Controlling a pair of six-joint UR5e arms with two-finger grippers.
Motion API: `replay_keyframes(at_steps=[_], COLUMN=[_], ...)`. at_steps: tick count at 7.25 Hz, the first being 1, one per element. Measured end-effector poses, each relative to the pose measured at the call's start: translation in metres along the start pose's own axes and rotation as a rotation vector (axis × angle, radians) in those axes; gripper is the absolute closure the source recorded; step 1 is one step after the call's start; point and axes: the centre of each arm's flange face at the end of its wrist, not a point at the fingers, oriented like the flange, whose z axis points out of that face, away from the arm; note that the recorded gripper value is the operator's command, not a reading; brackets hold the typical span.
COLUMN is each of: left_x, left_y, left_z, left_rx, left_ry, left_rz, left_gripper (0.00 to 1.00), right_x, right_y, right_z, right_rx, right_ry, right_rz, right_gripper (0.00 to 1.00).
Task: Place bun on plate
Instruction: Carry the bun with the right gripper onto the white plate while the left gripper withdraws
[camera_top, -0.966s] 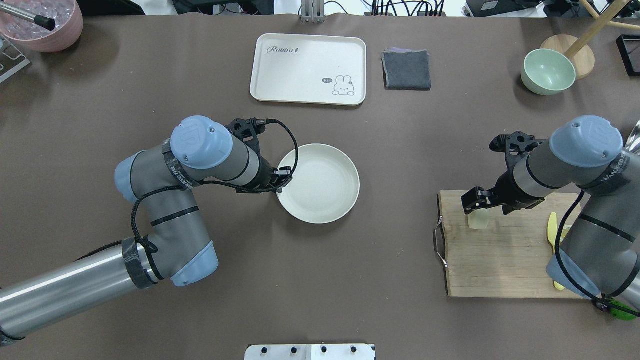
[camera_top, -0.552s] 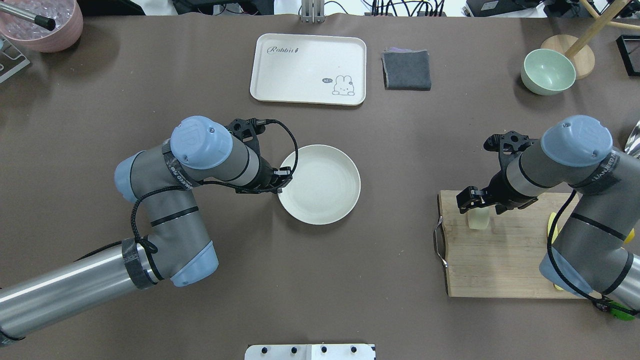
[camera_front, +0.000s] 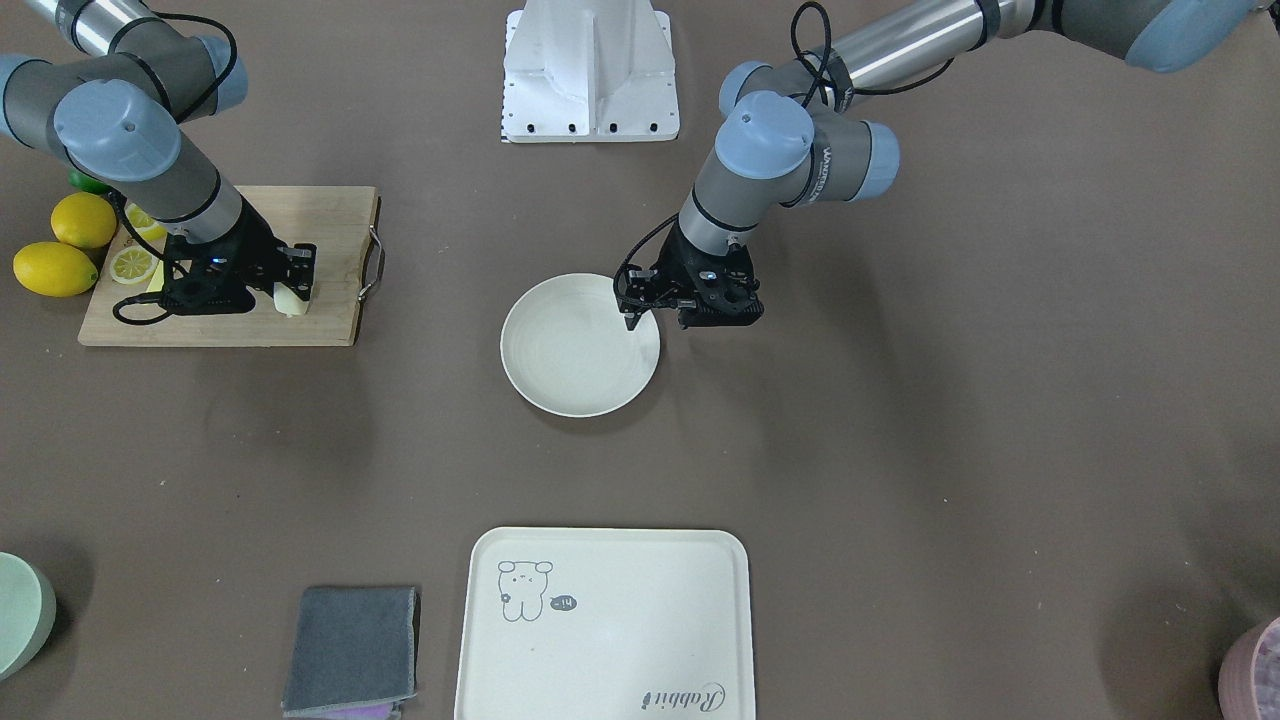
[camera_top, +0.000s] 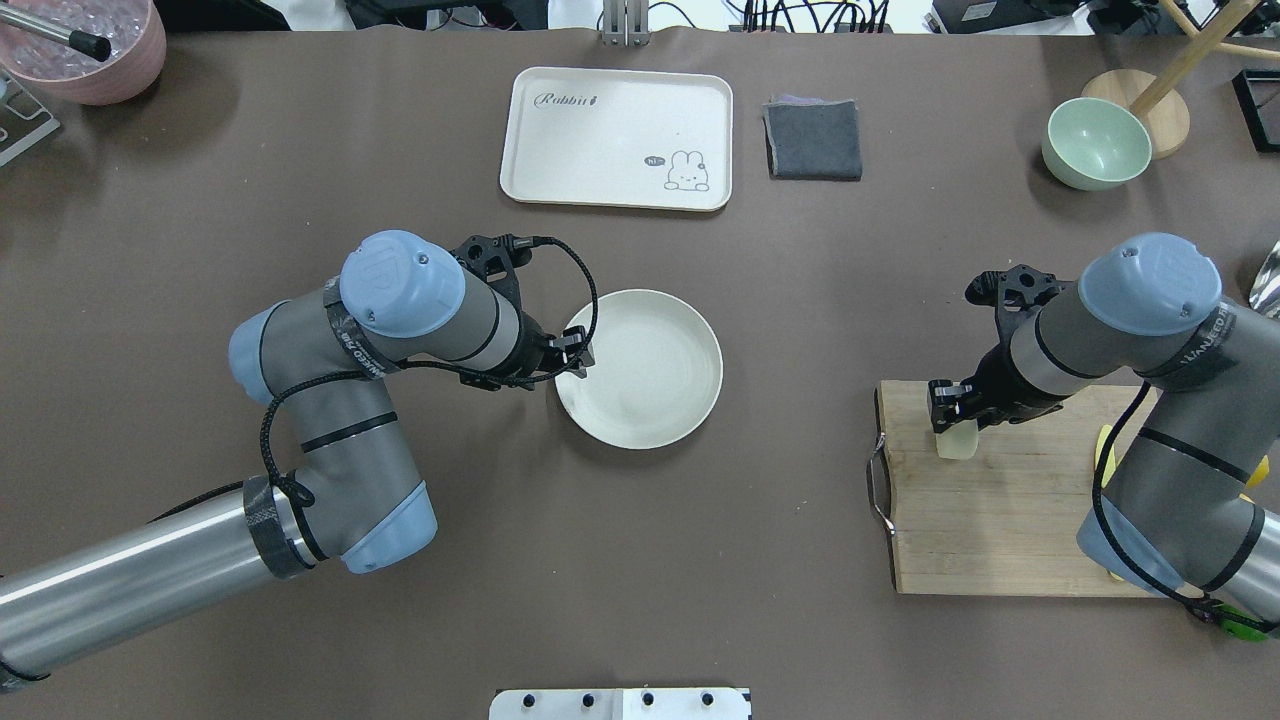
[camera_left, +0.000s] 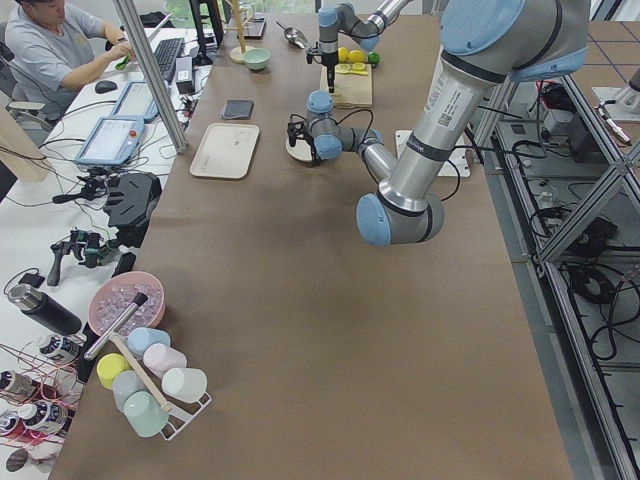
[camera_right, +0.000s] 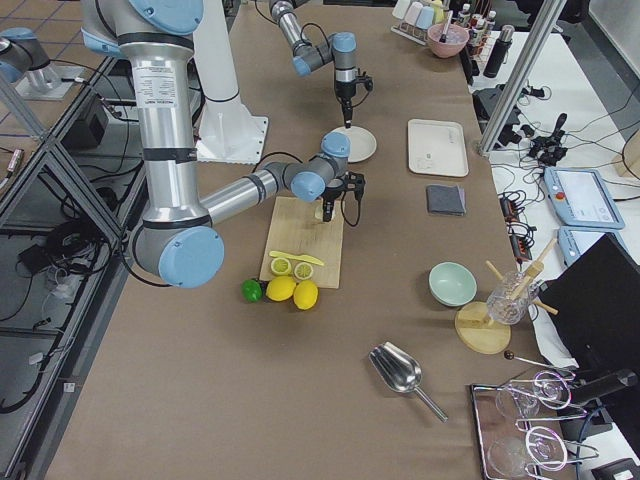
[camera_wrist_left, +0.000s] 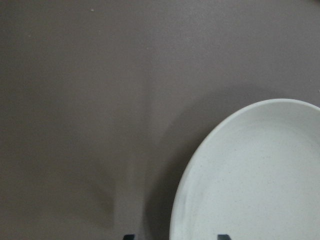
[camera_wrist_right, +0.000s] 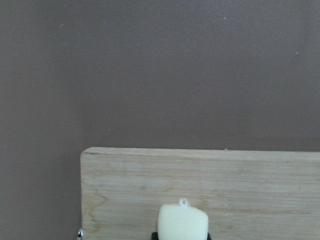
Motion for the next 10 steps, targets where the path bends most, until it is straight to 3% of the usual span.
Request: replay_keyframes(at_steps=[3, 5, 6, 10], left_x=[-0.006, -0.066, -0.103, -0.229], left_y=[0.002, 0.012, 0.018, 0.010], left_z=[-0.021, -0.063, -0.082, -0.118], left_rx=[0.010, 0.018, 0.014, -0.027], left_ry=[0.027, 0.031, 0.016, -0.070], left_rz=[0.008, 0.008, 0.014, 0.106], left_gripper=[0.15, 0.11, 0.03, 0.03], right_x=[-0.032, -0.100, -0.146, -0.310], right_y=[-0.012, -0.035, -0.048, -0.055], right_z=[-0.022, -0.046, -0.052, -0.018], right_rx=[0.033, 0.070, 0.079, 0.132], right_ry=[-0.052, -0.098, -0.107, -0.077], right_rz=[-0.025, -0.059, -0.064, -0.035], right_gripper=[0.73, 0.70, 0.70, 0.66])
